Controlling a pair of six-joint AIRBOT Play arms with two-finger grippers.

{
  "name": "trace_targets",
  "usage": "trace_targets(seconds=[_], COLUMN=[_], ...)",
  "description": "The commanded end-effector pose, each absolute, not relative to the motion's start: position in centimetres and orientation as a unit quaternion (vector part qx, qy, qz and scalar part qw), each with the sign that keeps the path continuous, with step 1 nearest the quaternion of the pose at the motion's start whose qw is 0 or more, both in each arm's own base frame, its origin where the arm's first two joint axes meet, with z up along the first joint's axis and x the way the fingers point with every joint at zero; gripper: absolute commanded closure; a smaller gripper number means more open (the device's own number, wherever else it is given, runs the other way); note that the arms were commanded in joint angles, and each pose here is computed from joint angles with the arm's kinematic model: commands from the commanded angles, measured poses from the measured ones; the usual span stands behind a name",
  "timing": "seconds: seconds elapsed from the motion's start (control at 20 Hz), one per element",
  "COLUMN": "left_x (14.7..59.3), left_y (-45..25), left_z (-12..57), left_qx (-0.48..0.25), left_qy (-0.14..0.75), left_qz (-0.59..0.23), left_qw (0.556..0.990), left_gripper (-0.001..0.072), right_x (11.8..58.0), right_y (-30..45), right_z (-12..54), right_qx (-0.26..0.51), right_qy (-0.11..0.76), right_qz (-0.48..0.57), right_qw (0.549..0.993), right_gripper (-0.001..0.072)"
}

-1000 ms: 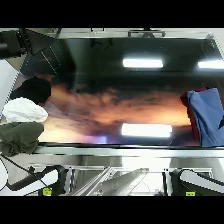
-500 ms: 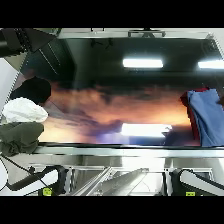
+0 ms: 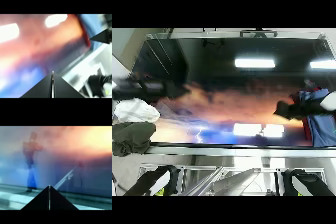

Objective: Fold the shirts.

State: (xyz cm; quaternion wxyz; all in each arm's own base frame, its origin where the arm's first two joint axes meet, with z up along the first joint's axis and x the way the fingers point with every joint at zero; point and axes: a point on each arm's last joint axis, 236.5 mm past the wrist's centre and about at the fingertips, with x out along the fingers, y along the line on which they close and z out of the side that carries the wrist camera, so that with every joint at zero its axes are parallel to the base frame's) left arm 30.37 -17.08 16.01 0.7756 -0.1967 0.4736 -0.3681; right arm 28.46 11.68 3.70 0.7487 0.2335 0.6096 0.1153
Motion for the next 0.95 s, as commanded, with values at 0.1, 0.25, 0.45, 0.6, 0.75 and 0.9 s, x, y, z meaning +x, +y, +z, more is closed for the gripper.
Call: trace_targets(seconds=[0.1,0.25,0.45,0.6,0.75,0.9], left_x=[24.6,24.4,24.6,24.6,24.7,24.9], left_y=[-17.4,-17.4,-17.5,-17.5,-17.5,-17.5], left_z=[5.5,5.7,5.8,5.1,4.5,4.5], left_qx=[-0.212,-0.211,-0.214,-0.218,-0.222,-0.221], left_qy=[0.544,0.541,0.54,0.552,0.562,0.559], left_qz=[-0.32,-0.321,-0.322,-0.32,-0.317,-0.316], left_qw=[0.746,0.748,0.747,0.738,0.731,0.734], left_gripper=[0.0685,0.0685,0.0685,0.0685,0.0685,0.0685], right_x=[25.5,25.2,25.2,25.2,25.2,25.2], right_y=[14.3,14.7,14.7,14.7,14.7,14.7], right_z=[-0.9,-0.8,-0.8,-0.8,-0.8,-0.8], right_qx=[0.224,0.231,0.231,0.231,0.231,0.231], right_qy=[0.617,0.621,0.621,0.621,0.621,0.621], right_qz=[0.139,0.143,0.143,0.143,0.143,0.143], right_qw=[0.742,0.736,0.736,0.735,0.735,0.735], right_gripper=[0.0697,0.0696,0.0696,0.0696,0.0696,0.0696])
